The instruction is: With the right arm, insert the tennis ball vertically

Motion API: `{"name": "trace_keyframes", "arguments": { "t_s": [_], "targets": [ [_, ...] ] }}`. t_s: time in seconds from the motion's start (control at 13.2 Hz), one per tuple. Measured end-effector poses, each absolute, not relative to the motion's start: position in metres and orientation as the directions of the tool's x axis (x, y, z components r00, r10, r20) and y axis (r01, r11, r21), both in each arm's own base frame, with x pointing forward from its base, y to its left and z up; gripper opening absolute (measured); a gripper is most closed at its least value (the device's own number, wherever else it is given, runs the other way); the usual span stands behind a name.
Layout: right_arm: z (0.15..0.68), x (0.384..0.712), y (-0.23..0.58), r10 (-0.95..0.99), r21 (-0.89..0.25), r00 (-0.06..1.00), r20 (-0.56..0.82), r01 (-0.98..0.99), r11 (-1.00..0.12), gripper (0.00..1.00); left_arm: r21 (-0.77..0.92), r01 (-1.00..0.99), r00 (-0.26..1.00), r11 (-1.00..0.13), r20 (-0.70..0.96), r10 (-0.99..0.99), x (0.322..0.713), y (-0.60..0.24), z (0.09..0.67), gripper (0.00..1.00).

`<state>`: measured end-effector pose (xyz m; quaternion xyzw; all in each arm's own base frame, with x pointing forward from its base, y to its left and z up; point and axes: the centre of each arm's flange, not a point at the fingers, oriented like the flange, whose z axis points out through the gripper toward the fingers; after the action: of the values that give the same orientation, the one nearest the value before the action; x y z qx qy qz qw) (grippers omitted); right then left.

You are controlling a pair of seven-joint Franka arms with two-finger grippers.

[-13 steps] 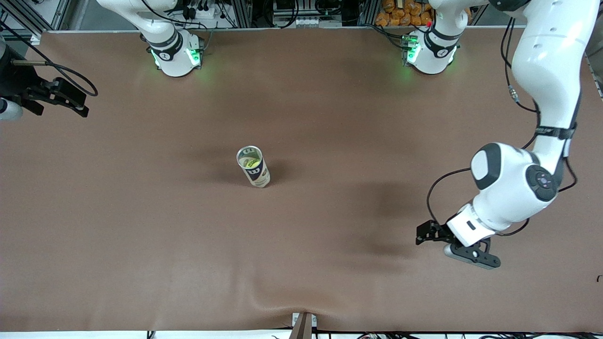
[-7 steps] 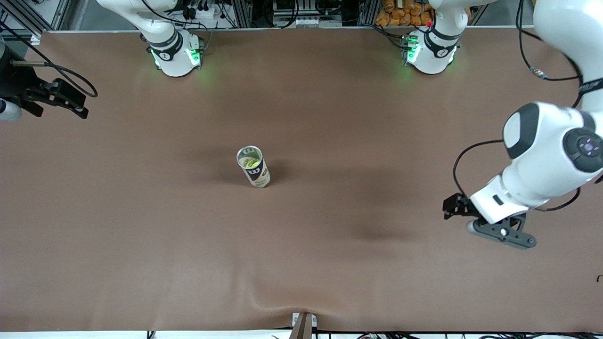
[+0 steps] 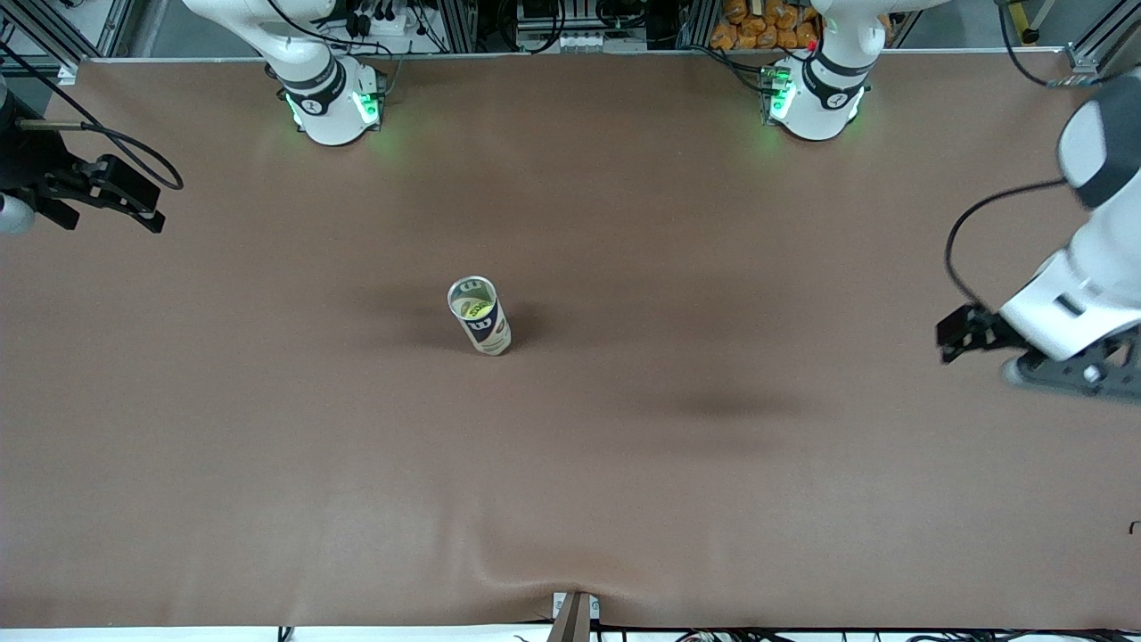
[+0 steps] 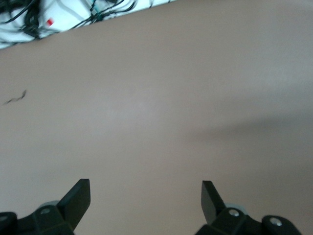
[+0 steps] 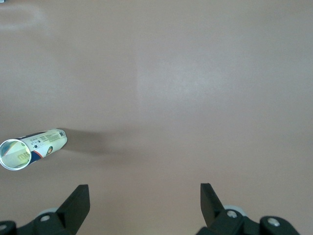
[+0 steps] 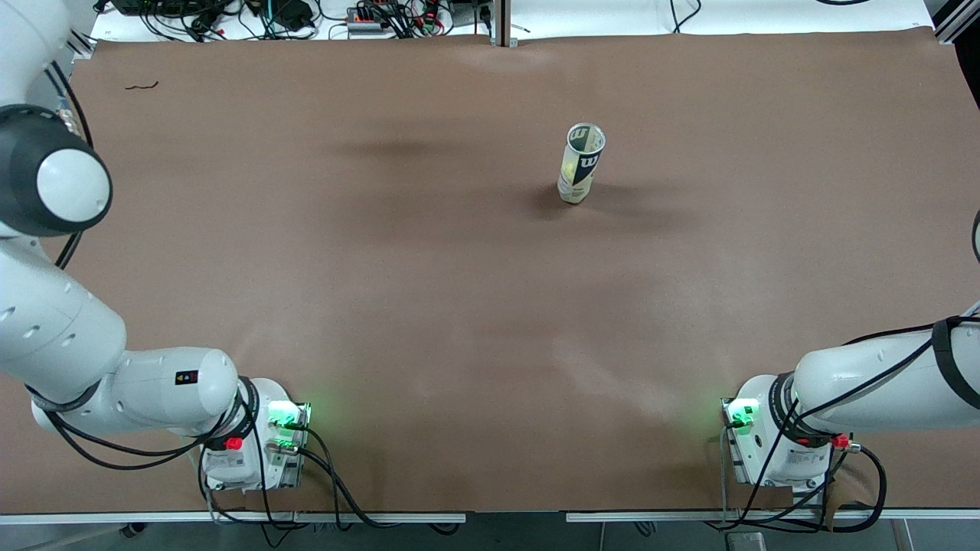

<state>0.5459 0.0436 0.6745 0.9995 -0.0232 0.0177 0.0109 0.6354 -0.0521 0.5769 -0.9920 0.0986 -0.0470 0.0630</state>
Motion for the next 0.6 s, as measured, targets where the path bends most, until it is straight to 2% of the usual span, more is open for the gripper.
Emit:
{"name": "trace_keyframes", "arguments": {
  "t_s": [0.23, 0.6],
  "targets": [
    [0.673, 0.548, 0.035, -0.061, 0.017, 0.998, 0.033, -0.062, -0.998, 1.0, -0.108, -0.157, 0.987, -0.982, 0.013, -0.159, 0.599, -0.049, 0.61, 1.0],
    [0.673, 0.548, 0.035, -0.061, 0.016, 0.998, 0.033, -0.062, -0.998, 1.0, -0.008, -0.074, 0.996, -0.997, -0.054, -0.073, 0.562, -0.017, 0.637, 1.0]
  ]
}}
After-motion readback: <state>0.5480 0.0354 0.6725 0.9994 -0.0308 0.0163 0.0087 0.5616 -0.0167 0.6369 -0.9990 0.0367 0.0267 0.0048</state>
